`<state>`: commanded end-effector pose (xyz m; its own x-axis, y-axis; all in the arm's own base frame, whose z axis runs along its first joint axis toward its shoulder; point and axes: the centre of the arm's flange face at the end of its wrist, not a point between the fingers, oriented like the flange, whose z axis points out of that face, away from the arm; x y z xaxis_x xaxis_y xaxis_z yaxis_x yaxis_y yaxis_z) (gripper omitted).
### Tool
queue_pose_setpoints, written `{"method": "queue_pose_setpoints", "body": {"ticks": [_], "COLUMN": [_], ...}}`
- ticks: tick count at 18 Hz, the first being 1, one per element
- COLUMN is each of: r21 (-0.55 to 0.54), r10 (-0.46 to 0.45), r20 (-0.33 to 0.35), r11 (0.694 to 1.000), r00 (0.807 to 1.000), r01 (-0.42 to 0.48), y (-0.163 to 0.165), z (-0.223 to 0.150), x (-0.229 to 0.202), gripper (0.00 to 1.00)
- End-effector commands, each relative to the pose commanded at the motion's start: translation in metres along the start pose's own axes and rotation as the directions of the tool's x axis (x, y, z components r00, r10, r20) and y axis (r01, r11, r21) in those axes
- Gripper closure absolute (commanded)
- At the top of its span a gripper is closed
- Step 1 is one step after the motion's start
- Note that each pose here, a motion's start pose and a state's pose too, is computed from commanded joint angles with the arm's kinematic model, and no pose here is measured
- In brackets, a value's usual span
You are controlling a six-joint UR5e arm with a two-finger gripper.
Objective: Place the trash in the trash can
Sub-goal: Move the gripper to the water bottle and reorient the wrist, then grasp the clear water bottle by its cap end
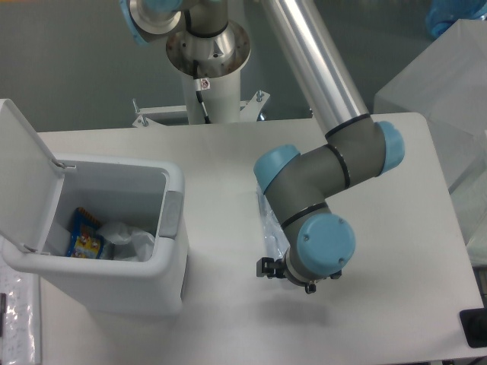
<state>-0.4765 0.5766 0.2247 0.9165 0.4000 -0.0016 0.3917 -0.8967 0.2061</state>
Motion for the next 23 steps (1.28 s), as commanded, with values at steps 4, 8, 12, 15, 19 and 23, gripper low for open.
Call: {"method": "queue_pose_setpoints", "body": {"ticks": [4,8,12,15,19,23], "r21": [-0.012,-0.026,-0.038,-0.047,-0.076,-0.072], "r10": [-0.006,-0.009,-0.02,-0.018,0.001,0.001], "r20": [0.029,0.026,0.022,0.024,0.066,0.068], "r11": [1.0,1.0,0.999,0.999,0.997,0.997], "r00": [1.0,1.0,1.0,1.0,0.998,0.998], "r01": [0.007,0.01,0.021,0.019,0.004,0.004], "y": [-0.008,-0.009,-0.01,-0.009,-0.007,-0.007], "z": [0.012,0.021,0.027,0.031,0.035,0.031], "x": [0.003,0.01,0.015,0.016,0.024,0.024], "gripper": [0.0,0.12,0.33,0.38,0.45,0.67]}}
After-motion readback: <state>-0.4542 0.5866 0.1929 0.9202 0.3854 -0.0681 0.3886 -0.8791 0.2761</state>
